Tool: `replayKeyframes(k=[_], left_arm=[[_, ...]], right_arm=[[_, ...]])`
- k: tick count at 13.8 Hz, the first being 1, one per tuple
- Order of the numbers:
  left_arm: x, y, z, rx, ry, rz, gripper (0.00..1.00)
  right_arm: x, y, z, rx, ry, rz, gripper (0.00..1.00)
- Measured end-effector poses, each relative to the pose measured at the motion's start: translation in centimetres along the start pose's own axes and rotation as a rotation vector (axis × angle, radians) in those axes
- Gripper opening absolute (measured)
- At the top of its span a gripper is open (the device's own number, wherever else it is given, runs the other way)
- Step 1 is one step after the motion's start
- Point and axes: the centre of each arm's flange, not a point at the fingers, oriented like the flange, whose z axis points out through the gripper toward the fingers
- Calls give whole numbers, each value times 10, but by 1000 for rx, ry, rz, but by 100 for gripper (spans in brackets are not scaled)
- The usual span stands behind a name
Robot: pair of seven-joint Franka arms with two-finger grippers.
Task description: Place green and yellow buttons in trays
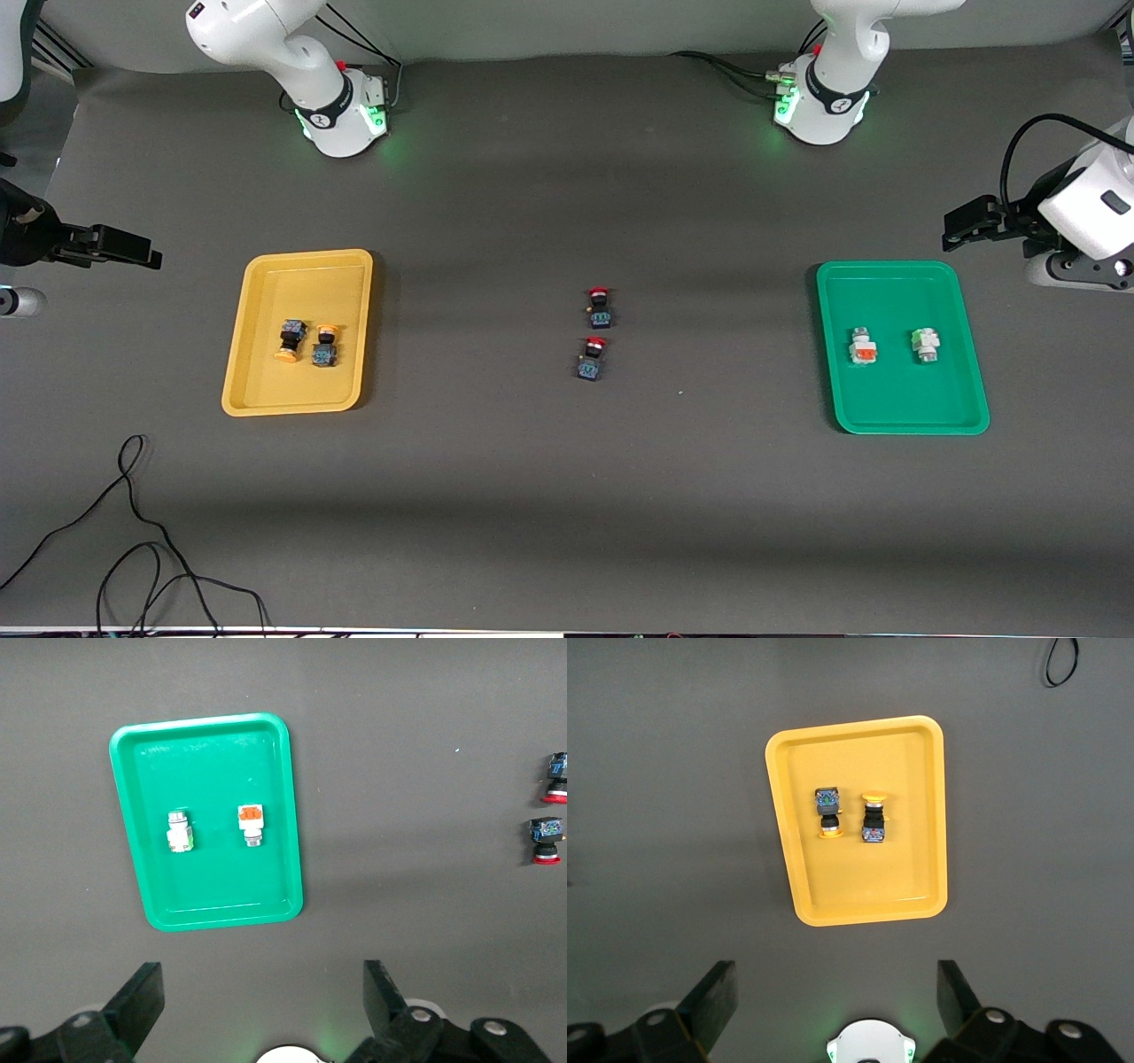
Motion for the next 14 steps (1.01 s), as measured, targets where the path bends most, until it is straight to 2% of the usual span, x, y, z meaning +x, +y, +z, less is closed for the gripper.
replayKeyframes(k=[8, 14], left_arm=[[0, -1, 0, 5, -1, -1, 100], [0, -1, 0, 6, -1, -1, 100]], right_arm=[[8, 4, 7, 28, -17, 1, 100], [-10, -23, -10, 10, 11, 11, 100]])
